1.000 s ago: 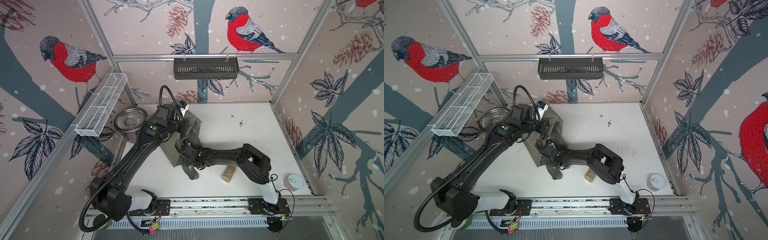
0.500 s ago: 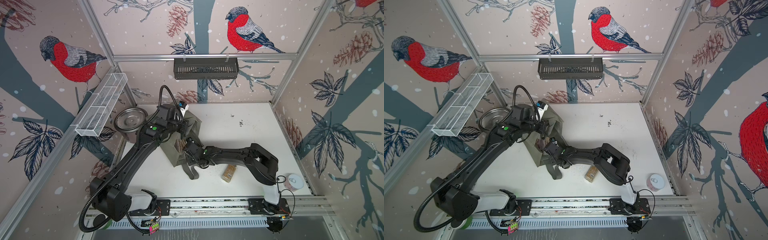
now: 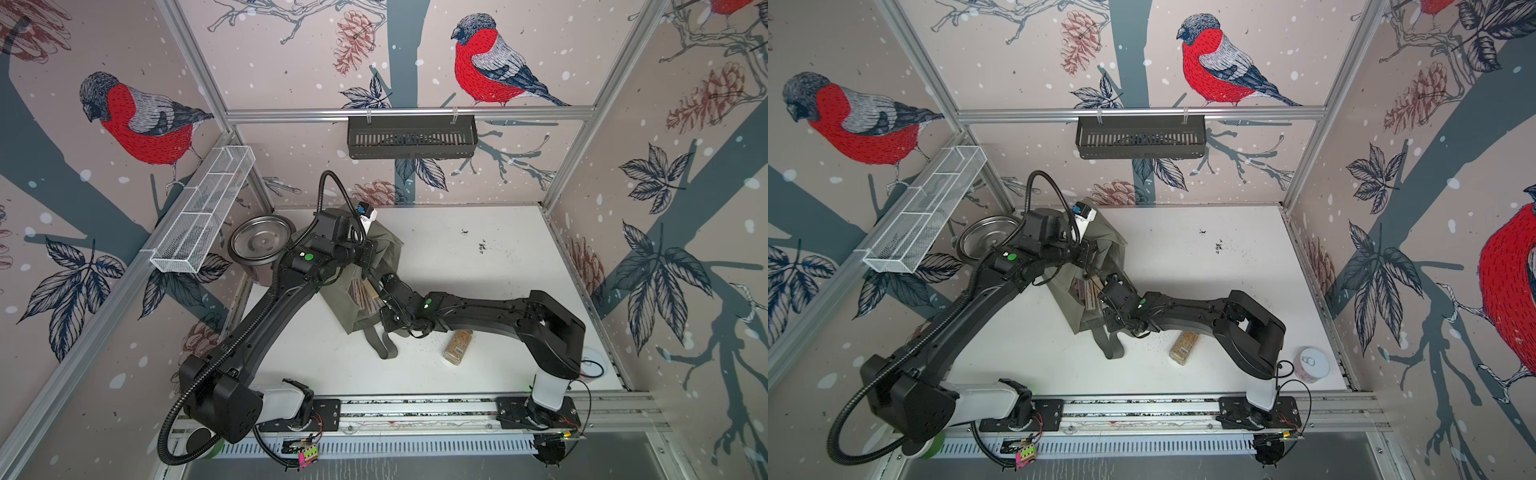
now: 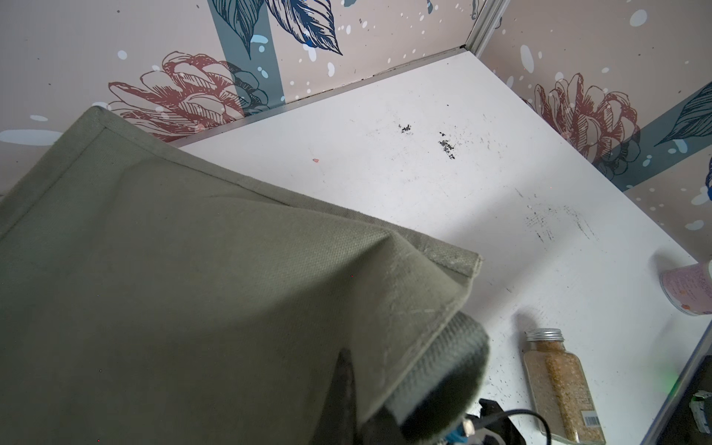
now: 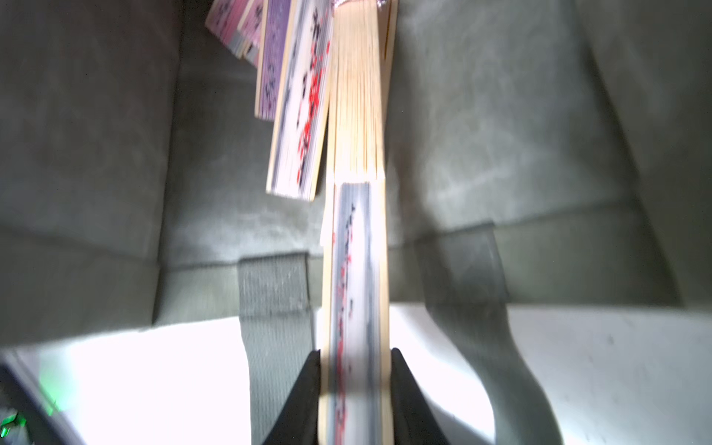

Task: Take out the folding fans from the tote bags
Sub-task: Pick up the folding fan from the canvas bag, then place the folding fan at the center of the board.

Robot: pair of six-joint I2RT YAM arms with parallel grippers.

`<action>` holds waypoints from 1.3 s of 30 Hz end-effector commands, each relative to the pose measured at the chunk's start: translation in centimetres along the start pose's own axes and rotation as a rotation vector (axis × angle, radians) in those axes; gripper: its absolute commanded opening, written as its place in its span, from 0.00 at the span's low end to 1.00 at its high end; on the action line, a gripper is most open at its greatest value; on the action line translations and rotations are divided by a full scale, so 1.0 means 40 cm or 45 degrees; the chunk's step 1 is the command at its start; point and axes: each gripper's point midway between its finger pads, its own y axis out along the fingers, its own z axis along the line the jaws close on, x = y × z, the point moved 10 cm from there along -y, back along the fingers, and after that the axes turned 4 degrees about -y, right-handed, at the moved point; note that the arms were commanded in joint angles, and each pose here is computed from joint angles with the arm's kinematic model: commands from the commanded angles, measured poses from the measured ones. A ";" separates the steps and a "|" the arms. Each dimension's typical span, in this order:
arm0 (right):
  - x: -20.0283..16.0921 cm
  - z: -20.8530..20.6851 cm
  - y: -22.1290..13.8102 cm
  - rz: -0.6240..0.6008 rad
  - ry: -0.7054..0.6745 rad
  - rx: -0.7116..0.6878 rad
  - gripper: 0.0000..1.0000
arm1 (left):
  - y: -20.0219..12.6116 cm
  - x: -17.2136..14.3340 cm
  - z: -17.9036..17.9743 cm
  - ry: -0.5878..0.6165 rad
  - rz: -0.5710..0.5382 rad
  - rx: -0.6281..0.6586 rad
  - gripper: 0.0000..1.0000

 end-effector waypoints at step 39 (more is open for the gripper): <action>-0.101 -0.240 -0.570 -0.573 0.131 -0.009 0.22 | -0.005 0.017 0.005 0.016 -0.053 0.043 0.00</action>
